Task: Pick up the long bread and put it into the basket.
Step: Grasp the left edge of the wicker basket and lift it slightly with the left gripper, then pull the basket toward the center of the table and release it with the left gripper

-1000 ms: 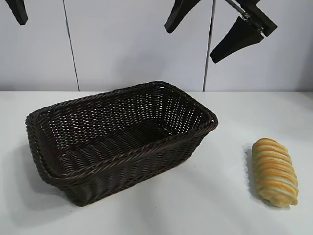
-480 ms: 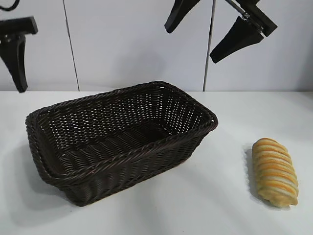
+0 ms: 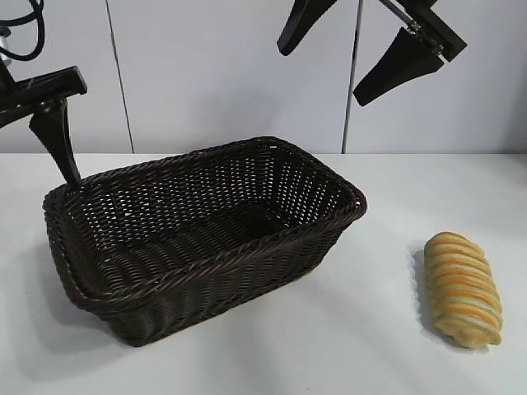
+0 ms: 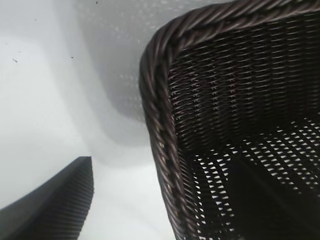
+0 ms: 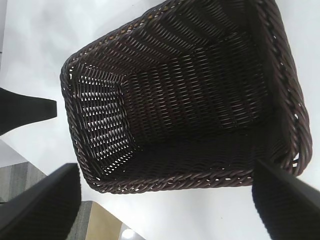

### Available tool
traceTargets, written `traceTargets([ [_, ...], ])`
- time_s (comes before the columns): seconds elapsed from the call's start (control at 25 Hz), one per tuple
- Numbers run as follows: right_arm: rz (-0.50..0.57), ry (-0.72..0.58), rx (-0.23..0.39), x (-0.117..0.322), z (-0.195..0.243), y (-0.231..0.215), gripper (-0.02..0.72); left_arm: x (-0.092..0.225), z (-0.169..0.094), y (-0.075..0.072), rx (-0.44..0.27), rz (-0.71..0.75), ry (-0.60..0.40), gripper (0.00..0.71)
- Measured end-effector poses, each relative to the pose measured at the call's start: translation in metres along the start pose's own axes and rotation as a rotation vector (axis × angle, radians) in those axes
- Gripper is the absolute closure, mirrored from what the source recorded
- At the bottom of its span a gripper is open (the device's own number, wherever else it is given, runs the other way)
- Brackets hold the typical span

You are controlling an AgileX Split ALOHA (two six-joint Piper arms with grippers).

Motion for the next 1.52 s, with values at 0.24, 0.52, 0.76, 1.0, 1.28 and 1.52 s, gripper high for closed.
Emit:
traceTargets([
  [0.24, 0.000, -0.012, 0.000, -0.002, 0.000, 0.000, 0.066, -0.002, 0.028, 0.000, 0.018, 0.014, 0.014, 0.170],
  [0.52, 0.000, -0.013, 0.000, -0.002, 0.000, 0.000, 0.066, -0.005, 0.056, 0.006, -0.002, 0.004, 0.044, 0.170],
  [0.76, 0.000, -0.014, 0.000, -0.002, 0.000, 0.000, 0.066, -0.009, 0.057, 0.002, 0.016, 0.007, 0.028, 0.603],
  [1.0, 0.000, -0.014, 0.000, -0.002, 0.000, 0.000, 0.066, -0.016, 0.041, -0.008, 0.013, 0.106, 0.082, 0.611],
  [1.28, 0.000, -0.012, 0.000, -0.002, 0.000, 0.000, 0.066, -0.052, -0.019, -0.038, 0.013, 0.295, 0.094, 0.611],
  [1.52, 0.000, -0.012, 0.000, -0.002, 0.000, 0.000, 0.066, -0.085, -0.055, -0.022, 0.020, 0.329, 0.028, 0.611],
])
Point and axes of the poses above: a point on each arm's last joint axis where the gripper is mounted, z pointing out along that axis toward the gripper, y along the wrist's bending axis when the last joint is at zero, x = y × z, the point moved 5 cm from there along z, pointing out along that axis toward the gripper, and after that the axes turned 9 degrees about z, right-handed, at the moved point
